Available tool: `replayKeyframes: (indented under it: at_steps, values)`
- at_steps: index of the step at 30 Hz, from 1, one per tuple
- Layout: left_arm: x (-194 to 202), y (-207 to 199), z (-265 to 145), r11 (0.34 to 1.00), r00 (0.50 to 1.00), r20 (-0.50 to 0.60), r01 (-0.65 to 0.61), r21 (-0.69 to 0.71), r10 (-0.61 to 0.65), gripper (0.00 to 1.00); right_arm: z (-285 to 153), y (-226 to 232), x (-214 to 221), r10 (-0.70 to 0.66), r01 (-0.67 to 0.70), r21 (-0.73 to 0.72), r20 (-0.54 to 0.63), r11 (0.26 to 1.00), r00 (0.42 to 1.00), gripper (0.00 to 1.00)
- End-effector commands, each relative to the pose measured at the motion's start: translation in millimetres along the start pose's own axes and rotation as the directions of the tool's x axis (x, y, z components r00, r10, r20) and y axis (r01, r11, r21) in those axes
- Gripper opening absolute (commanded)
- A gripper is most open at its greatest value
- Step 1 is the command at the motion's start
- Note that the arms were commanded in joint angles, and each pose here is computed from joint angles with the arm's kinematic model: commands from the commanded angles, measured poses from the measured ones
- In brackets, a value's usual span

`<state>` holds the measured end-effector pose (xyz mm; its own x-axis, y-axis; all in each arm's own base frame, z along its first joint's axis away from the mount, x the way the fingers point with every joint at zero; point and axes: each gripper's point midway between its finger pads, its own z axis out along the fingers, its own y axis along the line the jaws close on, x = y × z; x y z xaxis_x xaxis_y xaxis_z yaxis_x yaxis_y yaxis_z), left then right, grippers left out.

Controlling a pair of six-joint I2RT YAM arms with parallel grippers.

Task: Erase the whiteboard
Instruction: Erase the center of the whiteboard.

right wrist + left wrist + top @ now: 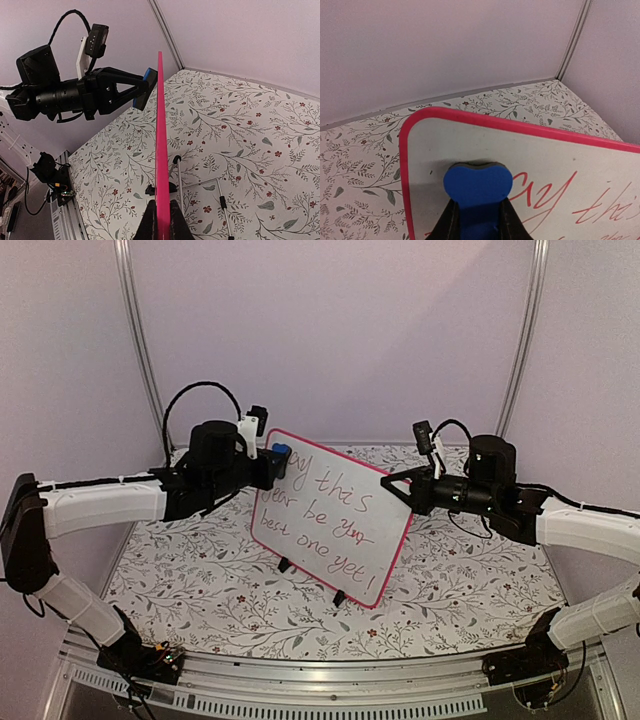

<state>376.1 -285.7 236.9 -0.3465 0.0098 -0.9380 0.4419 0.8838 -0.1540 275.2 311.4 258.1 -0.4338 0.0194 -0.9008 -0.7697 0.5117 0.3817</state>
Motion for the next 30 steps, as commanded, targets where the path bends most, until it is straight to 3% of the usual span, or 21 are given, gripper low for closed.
replayKeyframes:
  at_steps: [1,30]
  values:
    - [-20,-9,2,1.0,0.999,0.042,-0.027,0.006,0.027,0.14,5,18,52,-0.034,0.016,-0.101,-0.176,0.995,0.984,0.0]
    - [54,-2,-5,1.0,0.997,-0.072,0.016,-0.005,-0.017,0.14,5,18,52,-0.034,0.016,-0.102,-0.177,0.995,0.984,0.0]
